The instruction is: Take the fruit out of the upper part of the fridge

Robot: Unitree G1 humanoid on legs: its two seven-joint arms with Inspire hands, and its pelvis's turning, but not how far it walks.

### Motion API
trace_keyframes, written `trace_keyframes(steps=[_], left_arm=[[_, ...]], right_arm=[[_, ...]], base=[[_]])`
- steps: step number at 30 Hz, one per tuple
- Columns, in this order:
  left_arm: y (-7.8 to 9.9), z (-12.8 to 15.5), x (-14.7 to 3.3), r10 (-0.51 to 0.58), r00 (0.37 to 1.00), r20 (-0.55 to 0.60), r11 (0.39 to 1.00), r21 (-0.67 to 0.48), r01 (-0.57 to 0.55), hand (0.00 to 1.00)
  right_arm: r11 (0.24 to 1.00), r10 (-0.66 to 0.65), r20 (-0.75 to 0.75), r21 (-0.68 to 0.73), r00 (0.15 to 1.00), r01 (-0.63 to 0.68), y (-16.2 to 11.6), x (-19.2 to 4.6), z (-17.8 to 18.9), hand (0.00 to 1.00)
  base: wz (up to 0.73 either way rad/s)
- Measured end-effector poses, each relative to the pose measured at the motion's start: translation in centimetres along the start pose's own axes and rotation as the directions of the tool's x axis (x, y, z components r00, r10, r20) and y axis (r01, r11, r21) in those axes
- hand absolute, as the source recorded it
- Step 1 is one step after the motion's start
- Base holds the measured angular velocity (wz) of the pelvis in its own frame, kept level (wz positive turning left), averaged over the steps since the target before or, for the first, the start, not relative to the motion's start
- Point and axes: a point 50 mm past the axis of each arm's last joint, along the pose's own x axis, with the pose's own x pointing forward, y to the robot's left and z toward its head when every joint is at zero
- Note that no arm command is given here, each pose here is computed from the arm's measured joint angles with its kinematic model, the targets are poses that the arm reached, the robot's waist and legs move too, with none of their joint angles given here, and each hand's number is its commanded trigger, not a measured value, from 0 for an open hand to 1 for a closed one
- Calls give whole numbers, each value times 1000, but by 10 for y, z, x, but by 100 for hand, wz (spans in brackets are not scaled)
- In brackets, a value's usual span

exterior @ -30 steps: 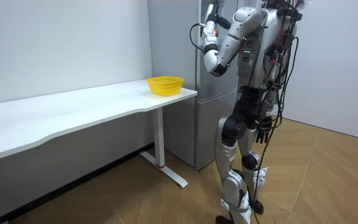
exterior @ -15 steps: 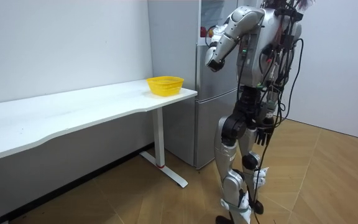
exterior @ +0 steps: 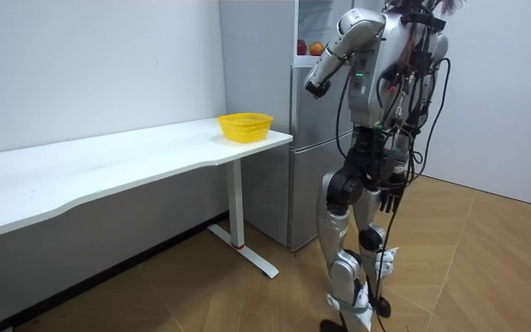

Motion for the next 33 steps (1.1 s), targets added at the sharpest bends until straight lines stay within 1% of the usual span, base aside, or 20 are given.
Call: trace_keyframes(steps=[3,7,12,18,22,25,27,29,32,33], left_arm=[[-2,-2,4,-3,1000,8,1000,-19,3,0],[-6,-5,8,-12,1000,25,997,-73,14,0],[-7,-5,11,-3,999,34,997,-81,5,0],[-4,-7,13,14,1000,20,997,-73,-12,0],[-1,-6,15,27,1000,6,999,-22,-27,0],[0,-6,15,40,999,-3,999,-1,-40,0],[1,-8,11,49,999,-13,999,1,-49,0],[1,-10,4,65,997,-37,998,8,-65,0],[4,-9,-8,95,992,-80,992,90,-88,0],[8,-9,-15,126,987,-94,986,121,-115,0]], right_arm=[[1000,-7,6,8,1000,7,-1,0,2,0],[1000,-20,19,-6,1000,20,-2,0,8,0],[999,-25,4,-30,1000,25,0,0,4,0],[999,-9,-14,-40,1000,9,4,0,-3,0],[997,-9,-11,-70,1000,8,2,0,-1,0],[998,-11,-2,-61,1000,11,2,0,1,0],[998,-13,2,-61,1000,13,1,0,2,0],[998,-18,-2,-60,1000,18,1,0,1,0],[998,-29,0,-57,1000,29,-2,0,2,0],[999,-31,2,-44,1000,31,-2,0,2,0]], base=[[-5],[5],[-10],[-14],[-4],[-2],[-1],[6],[1],[10]])
